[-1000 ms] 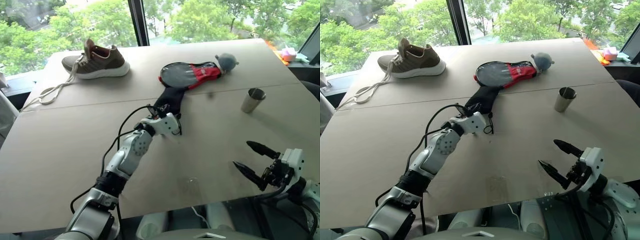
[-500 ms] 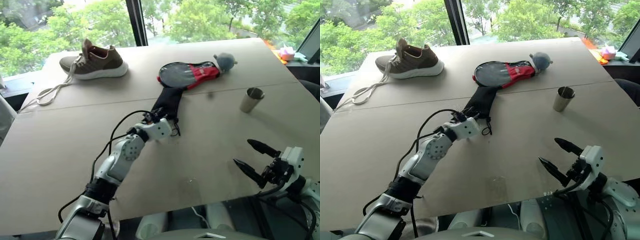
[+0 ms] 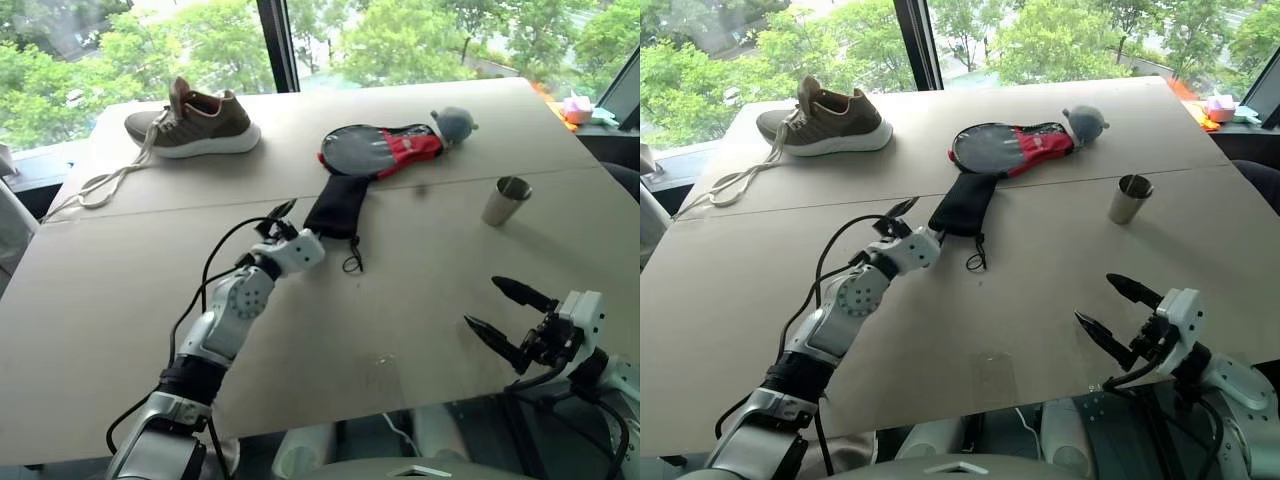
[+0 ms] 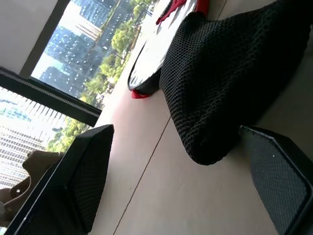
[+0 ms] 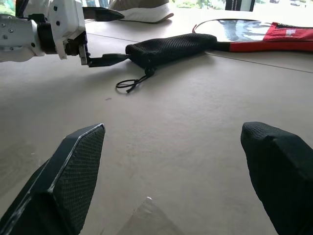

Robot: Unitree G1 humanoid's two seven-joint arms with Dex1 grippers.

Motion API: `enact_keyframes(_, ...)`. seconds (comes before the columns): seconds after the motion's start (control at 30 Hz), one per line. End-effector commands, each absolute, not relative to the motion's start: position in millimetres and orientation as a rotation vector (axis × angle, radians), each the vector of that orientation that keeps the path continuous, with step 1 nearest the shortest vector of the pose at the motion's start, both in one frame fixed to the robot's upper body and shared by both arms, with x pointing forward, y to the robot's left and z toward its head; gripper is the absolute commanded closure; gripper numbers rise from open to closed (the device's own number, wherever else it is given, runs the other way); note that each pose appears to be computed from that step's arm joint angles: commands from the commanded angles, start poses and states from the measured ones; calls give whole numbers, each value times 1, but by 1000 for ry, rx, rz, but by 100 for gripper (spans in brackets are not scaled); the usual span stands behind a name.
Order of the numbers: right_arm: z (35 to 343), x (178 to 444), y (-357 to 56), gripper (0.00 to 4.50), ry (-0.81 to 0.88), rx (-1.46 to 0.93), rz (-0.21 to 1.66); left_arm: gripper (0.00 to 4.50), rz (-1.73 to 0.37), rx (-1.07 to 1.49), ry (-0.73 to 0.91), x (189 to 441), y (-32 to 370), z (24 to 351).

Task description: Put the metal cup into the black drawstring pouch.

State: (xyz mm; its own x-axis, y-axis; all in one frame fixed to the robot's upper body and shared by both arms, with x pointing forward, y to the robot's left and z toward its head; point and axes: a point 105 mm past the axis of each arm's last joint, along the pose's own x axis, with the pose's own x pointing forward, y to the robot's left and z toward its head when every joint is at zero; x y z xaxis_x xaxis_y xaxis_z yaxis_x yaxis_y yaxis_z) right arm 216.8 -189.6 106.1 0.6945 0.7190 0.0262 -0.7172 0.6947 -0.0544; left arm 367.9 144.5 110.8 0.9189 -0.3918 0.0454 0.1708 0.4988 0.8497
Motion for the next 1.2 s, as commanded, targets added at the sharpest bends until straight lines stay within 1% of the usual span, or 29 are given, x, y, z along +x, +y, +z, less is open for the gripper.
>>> enact_keyframes(0.03,115,216,-189,0,-87,-62,801,25,-304,967,-276,373,150,119)
enact_keyframes(0.37,112,214,-187,0,-89,-56,782,25,-271,915,-283,389,142,121)
enact_keyframes(0.4,112,214,-187,0,-88,-56,781,77,-267,900,-284,391,141,123)
enact_keyframes(0.43,112,214,-187,0,-88,-57,780,94,-265,888,-292,392,139,125)
enact_keyframes(0.47,112,214,-187,0,-88,-57,780,128,-268,879,-299,394,136,128)
enact_keyframes(0.63,113,214,-189,0,-90,-63,774,359,-273,866,-306,400,132,134)
enact_keyframes(0.67,113,215,-189,0,-90,-65,773,413,-273,860,-309,401,131,137)
enact_keyframes(0.7,113,215,-189,0,-91,-66,771,448,-275,856,-313,401,130,139)
enact_keyframes(0.87,120,224,-193,0,-122,-91,726,448,-323,809,-297,401,125,144)
enact_keyframes(0.93,131,236,-200,0,-154,-133,657,448,-368,760,-252,399,121,143)
enact_keyframes(1.0,146,253,-211,0,-176,-221,553,448,-390,633,-189,399,119,145)
enact_keyframes(1.07,161,267,-220,0,-171,-288,498,448,-404,461,-111,398,116,146)
enact_keyframes(1.13,171,284,-236,0,-112,-428,407,448,-421,292,-35,395,109,149)
enact_keyframes(1.2,188,303,-249,0,-86,-549,345,448,-467,202,-1,390,98,156)
